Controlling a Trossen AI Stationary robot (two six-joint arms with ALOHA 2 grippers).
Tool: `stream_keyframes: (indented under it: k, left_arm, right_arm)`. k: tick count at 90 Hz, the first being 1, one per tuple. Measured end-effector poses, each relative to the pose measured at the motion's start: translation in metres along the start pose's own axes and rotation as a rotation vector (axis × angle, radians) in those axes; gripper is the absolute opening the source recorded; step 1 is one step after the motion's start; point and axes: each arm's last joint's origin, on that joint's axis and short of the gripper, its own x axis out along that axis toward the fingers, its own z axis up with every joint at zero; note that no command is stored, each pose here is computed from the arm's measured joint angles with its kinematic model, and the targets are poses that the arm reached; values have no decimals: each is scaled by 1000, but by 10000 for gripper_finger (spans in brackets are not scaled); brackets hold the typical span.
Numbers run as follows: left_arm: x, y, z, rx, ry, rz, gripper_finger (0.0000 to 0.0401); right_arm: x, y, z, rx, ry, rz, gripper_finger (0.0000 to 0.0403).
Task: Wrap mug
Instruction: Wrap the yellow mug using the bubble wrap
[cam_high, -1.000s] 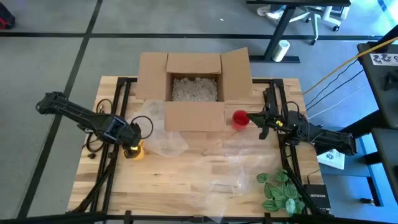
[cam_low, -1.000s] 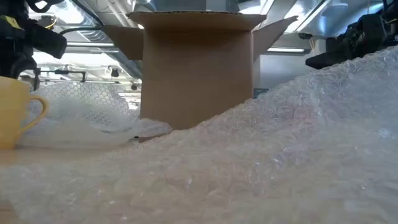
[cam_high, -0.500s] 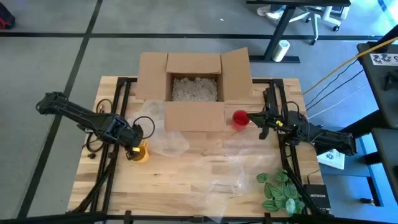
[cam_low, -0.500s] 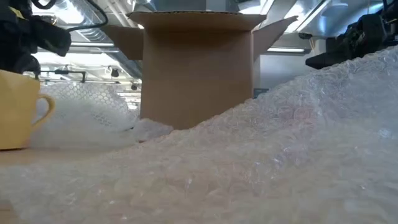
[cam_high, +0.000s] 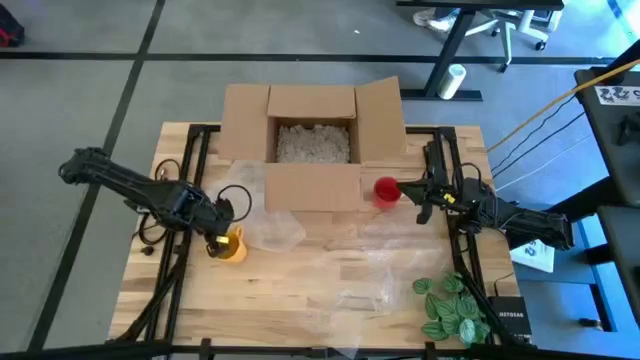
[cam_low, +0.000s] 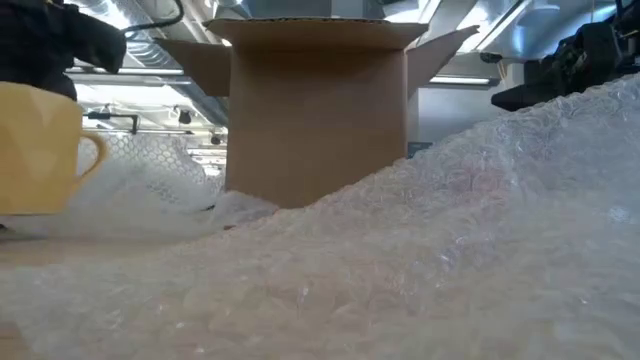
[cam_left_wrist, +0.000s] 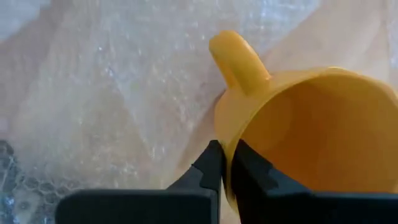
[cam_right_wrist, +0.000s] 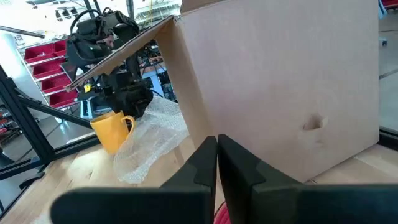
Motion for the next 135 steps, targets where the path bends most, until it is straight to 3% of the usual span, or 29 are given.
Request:
stream_keyframes:
  k: [21,65,73,89,108,122,135]
  left_arm:
    - [15,-24,9,32,-35,-59,0]
    - [20,-57,17,-83,-152,-153,0]
    - [16,-64,22,-66,-155,-147,0]
    - [12,-76,31,-46,-166,-148,0]
    - [16,-85,37,-39,-154,-106,0]
    - [13,-90,36,-29,-155,-116,0]
    - [10,-95,33,-5,-157,-132,0]
  right_arm:
    - [0,0,0,0,0,0,1]
    - [0,1,0,0,12,25,1]
    - [-2,4,5,0,85,64,0]
    - [-3,15,32,-33,240,14,0]
    - [23,40,59,-104,528,16,0]
    - [45,68,55,-170,736,-3,0]
    - [50,99,47,-170,776,-17,0]
